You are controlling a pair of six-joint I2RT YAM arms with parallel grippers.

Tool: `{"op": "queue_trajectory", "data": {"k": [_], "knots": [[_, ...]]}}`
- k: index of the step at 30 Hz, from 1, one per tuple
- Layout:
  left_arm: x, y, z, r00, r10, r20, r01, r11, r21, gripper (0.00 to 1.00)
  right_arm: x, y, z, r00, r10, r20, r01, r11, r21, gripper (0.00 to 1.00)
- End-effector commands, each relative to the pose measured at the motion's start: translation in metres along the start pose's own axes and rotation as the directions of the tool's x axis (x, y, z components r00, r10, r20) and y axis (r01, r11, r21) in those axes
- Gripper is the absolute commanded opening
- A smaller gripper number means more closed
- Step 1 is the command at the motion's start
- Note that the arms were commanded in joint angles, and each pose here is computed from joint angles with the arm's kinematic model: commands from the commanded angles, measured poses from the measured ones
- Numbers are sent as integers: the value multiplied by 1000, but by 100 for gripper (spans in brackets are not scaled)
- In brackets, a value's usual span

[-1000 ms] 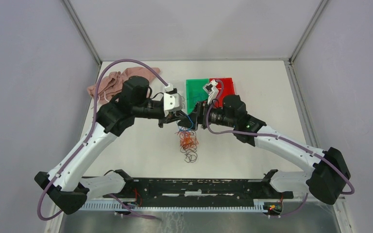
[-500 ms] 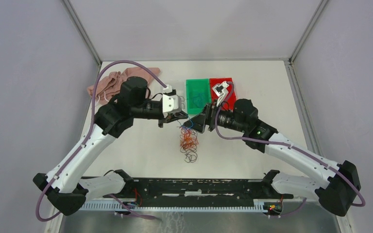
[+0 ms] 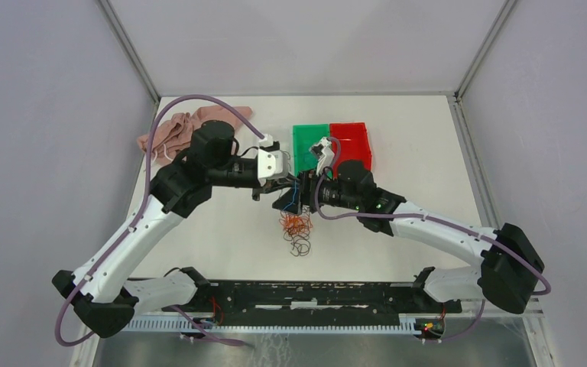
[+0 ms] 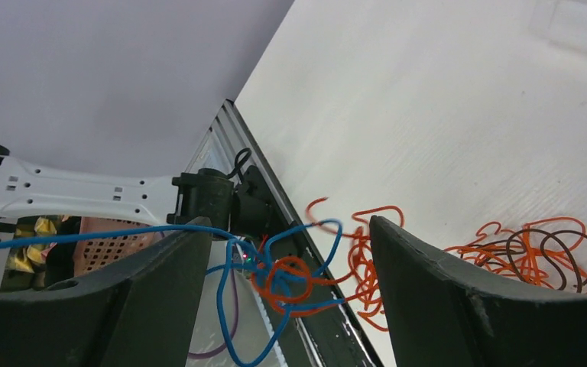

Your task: Untangle the cables

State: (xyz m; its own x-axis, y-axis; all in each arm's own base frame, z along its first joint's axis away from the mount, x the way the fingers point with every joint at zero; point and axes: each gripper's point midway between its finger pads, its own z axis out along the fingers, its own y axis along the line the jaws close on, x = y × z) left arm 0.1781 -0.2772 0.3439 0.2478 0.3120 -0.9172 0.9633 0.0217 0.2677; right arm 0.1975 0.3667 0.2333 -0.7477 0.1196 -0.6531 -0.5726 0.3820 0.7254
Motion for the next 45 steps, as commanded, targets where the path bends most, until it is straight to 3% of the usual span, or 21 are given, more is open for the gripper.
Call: {"op": "queue_trajectory", "data": {"k": [1,9,15,28,36,45], "knots": [[-50,7,-7,993,33,114,-30,999,-28,3,-28,4,13,995,-20,99,19,1000,14,81],[-122,13,-27,965,38,260,-26,999,-47,3,6,-50,24,998,21,67,-30,989,147,79],[-163,21,-46,937,109,332,-78,991,-106,3,33,-79,25,998,51,34,-57,978,199,78],[-209,42,-75,881,268,390,-164,946,-281,3,77,-136,12,998,59,-3,-55,935,350,72],[-259,59,-114,796,435,421,-220,855,-469,3,102,-176,2,997,77,-6,-65,885,461,54],[-307,78,-164,698,596,396,-213,702,-680,3,119,-200,-7,997,80,-18,-58,845,532,35]]}}
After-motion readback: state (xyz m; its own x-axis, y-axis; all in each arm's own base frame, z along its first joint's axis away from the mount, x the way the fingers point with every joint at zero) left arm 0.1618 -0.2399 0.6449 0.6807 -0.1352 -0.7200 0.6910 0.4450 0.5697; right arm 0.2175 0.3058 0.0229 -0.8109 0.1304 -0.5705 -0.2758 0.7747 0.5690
